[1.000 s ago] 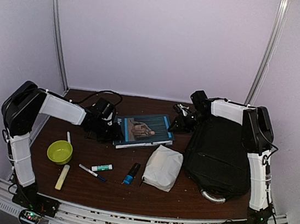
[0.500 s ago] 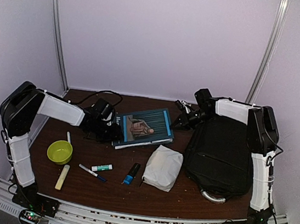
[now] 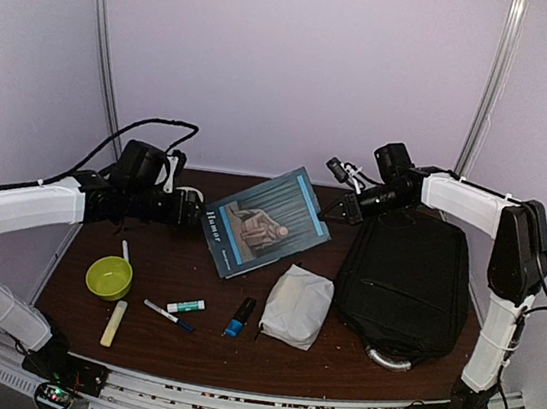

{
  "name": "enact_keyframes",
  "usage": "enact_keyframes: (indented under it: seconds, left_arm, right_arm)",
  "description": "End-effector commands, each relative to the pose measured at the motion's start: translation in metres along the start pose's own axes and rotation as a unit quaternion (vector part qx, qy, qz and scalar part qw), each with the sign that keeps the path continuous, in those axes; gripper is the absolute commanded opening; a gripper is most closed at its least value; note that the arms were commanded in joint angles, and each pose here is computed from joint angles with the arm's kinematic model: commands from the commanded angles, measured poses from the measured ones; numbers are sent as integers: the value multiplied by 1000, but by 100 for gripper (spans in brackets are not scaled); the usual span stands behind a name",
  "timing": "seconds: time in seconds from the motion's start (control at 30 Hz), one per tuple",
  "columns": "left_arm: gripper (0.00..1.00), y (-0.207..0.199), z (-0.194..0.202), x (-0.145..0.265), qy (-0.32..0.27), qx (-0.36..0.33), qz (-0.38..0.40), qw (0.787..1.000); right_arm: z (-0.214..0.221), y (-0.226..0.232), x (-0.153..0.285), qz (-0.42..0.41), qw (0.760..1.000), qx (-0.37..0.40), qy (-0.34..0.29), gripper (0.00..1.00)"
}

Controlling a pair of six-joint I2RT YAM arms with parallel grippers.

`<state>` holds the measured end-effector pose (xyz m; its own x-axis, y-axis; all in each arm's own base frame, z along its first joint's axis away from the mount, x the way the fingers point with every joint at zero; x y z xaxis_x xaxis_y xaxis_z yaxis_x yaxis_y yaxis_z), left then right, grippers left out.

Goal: Pack the student bag
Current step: Pick up the book from the center of the board, then pass from the right arm to the left

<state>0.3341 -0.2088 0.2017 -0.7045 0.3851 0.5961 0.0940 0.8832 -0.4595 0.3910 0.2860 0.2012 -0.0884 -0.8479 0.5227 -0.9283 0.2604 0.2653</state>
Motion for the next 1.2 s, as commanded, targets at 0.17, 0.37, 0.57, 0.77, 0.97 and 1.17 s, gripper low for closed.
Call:
enact_keyframes:
  seconds: [0.17, 0.37, 0.57, 0.77, 0.97, 1.17]
  left_arm:
    - [78, -58, -22, 42, -2, -289, 122, 949]
    - [82, -81, -25, 20, 84, -364, 169, 912]
    - [85, -88, 6, -2, 192, -362, 233, 882]
    - [81, -90, 26, -5, 213, -339, 291, 869]
    - [74, -88, 33, -17, 239, -320, 301, 866]
    - [59, -87, 39, -25, 265, -298, 318, 860]
  right_arm:
    - [-1, 26, 15, 13, 988, 155, -13, 0]
    - [4, 43, 16, 15, 977, 211, -3, 0]
    - [5, 53, 14, 21, 971, 240, 4, 0]
    - [6, 58, 13, 21, 965, 260, 8, 0]
    - [9, 62, 9, 25, 960, 278, 16, 0]
    - [7, 63, 9, 33, 958, 284, 10, 0]
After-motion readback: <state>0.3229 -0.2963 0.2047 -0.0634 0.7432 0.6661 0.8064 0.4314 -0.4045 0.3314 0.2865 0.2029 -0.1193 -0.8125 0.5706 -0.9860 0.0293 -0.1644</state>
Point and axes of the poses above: each gripper's point midway between its finger pads, its own x axis back along the fingers, its own y axis along the line the jaws close on, z = x × y, the point moved 2 cm from there along x, back along the fingers, and after that the axes turned 14 degrees about x, right-handed, at the moved point
